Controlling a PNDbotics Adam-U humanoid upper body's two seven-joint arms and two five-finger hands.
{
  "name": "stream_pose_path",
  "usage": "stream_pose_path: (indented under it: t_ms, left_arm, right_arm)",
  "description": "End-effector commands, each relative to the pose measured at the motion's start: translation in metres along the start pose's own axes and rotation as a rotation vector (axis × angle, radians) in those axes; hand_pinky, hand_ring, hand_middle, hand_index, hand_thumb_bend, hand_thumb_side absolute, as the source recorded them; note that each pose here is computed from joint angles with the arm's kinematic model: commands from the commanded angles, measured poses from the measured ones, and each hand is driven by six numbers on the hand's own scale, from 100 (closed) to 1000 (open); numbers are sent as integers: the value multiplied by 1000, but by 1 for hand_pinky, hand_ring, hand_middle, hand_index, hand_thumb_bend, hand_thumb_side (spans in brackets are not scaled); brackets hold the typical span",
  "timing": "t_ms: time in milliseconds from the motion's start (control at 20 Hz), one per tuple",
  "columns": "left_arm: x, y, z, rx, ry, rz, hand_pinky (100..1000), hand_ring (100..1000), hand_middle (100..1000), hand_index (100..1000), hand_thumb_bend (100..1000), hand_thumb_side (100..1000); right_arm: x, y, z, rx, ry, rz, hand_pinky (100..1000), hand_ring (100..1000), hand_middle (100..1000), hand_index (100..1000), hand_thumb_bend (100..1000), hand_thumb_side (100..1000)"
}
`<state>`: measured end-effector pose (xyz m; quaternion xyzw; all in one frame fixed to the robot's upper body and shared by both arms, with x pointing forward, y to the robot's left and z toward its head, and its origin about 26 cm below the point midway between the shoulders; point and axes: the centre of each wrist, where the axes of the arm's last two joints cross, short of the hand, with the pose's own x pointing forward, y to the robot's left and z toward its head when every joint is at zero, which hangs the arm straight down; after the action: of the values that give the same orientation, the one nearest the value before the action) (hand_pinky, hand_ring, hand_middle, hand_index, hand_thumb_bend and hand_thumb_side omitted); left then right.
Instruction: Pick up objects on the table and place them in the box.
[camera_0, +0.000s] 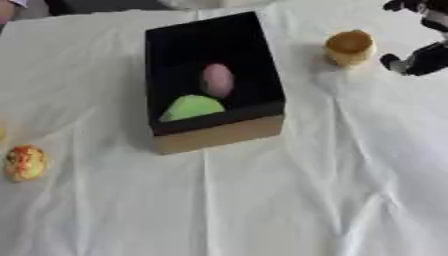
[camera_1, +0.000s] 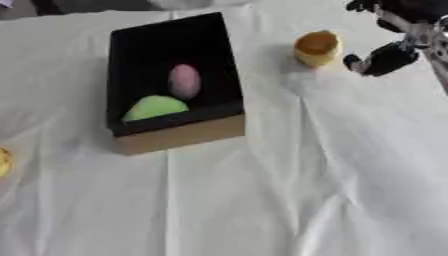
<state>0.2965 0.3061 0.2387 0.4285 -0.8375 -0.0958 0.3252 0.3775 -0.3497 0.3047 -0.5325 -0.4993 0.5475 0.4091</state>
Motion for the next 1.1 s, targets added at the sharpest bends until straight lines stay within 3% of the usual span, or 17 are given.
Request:
stream_pose_path:
  t_ms: [50, 100, 200, 1100]
  left_arm:
    - [5, 6, -6, 15, -26, 2, 674, 817, 783, 808, 895, 608]
    - [5, 6, -6, 15, -25, 4, 674, 817, 783, 808, 894, 624]
    - [5, 6, -6, 16, -24, 6, 674, 817, 783, 808, 893, 623]
    - [5, 6, -6, 15, -15, 27, 673, 818, 784, 808, 892, 613]
  right_arm:
    - [-9, -4, -3, -18, 28, 13, 869, 933, 873, 954, 332, 261]
    - [-10, -2, -5, -12, 32, 11, 869, 933, 873, 954, 290, 309]
    - [-12, 1, -8, -8, 35, 6, 869, 933, 873, 955, 285, 313]
    - [-4, -15, -18, -83, 6, -4, 865, 928, 867, 953, 266, 298]
